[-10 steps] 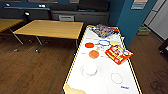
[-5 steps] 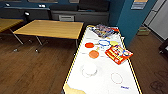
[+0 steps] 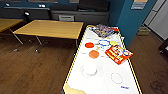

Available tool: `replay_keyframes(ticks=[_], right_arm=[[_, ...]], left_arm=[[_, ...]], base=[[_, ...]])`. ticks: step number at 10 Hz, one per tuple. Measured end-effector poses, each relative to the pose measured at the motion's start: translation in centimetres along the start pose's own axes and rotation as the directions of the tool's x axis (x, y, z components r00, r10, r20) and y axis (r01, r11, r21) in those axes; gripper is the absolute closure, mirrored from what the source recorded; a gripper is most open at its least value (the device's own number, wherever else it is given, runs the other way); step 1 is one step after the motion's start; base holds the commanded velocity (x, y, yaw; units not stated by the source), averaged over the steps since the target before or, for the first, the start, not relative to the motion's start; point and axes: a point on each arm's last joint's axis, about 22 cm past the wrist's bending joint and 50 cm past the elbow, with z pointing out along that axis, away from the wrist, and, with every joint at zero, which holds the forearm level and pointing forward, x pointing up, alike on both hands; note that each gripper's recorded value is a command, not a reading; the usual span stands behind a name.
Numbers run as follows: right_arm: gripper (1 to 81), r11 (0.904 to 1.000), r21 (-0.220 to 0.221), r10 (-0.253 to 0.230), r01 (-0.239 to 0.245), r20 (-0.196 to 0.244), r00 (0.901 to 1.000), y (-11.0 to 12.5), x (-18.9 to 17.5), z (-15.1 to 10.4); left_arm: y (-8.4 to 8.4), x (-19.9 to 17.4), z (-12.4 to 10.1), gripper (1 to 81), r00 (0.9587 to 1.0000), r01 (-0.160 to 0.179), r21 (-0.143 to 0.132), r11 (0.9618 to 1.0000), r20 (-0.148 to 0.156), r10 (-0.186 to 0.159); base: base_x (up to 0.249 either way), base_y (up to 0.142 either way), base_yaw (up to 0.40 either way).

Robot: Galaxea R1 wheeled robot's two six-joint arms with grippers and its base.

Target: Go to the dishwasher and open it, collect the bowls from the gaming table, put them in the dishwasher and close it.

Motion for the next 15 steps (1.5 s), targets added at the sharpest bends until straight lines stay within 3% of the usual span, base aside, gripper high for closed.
replay_keyframes(ticks=[3, 7, 10, 12, 15], right_arm=[[81.1, 1.0, 0.007, -0.001, 0.001, 0.003, 1.0, -0.4, 0.2, 0.3], [81.1, 0.9999, 0.013, -0.007, 0.007, 0.003, 1.0, -0.9, 1.0, 0.7], [81.1, 0.9997, 0.024, -0.01, 0.01, 0.014, 0.9998, -1.6, 1.4, 1.2], [81.1, 0.9991, 0.042, -0.008, 0.007, 0.025, 0.9997, -2.7, 1.3, 1.8], [81.1, 0.9992, 0.041, -0.006, 0.005, 0.026, 0.9997, -2.7, 1.3, 1.8]], left_arm=[[1.5, 8.7, -0.1, 1.0, 0.9985, -0.033, -0.004, 0.9994, -0.043, 0.033], [3.5, 17.8, -0.8, 1.0, 0.9977, -0.058, 0.008, 0.9983, -0.036, 0.058], [6.3, 23.7, -1.5, 1.0, 0.9991, -0.012, 0.003, 0.9999, -0.04, 0.012], [7.6, 27.8, -1.3, 1.0, 0.9989, 0.02, 0.016, 0.9997, -0.042, -0.019], [8.3, 30.9, 1.1, 1.0, 0.9961, 0.085, 0.038, 0.9956, -0.025, -0.084]], base=[[0.0, 0.0, 0.0], [0.0, 0.0, 0.0], [0.0, 0.0, 0.0], [0.0, 0.0, 0.0], [0.0, 0.0, 0.0]])
